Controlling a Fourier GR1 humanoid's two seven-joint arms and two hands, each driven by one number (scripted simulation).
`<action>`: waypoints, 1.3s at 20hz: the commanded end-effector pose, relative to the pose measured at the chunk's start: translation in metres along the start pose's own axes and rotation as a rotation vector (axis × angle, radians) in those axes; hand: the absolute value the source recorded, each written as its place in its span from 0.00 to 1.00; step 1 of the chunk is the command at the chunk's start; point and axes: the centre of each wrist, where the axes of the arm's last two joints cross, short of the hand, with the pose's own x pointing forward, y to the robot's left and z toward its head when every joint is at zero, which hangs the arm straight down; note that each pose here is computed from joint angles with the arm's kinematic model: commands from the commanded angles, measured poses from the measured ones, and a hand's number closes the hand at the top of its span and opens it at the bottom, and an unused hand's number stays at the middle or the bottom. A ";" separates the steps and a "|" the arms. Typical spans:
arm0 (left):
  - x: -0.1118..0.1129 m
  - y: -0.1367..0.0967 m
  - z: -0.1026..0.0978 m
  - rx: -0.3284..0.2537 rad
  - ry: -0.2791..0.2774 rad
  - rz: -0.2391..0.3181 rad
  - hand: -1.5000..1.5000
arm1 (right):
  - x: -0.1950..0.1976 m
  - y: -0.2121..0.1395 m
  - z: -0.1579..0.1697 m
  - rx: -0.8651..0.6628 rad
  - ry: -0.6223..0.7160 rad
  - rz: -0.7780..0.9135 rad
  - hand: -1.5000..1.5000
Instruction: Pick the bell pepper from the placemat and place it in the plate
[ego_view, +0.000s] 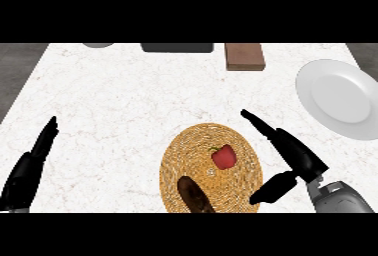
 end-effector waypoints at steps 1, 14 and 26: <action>-0.013 -0.021 0.000 -0.002 0.015 -0.008 0.50 | -0.010 -0.008 -0.012 0.068 0.021 0.033 0.00; -0.007 -0.003 -0.010 0.006 -0.006 -0.017 0.50 | -0.032 0.037 -0.069 0.173 0.037 0.061 0.00; -0.002 -0.001 0.000 0.008 0.003 0.001 0.50 | -0.039 0.041 -0.076 0.187 0.062 0.052 0.00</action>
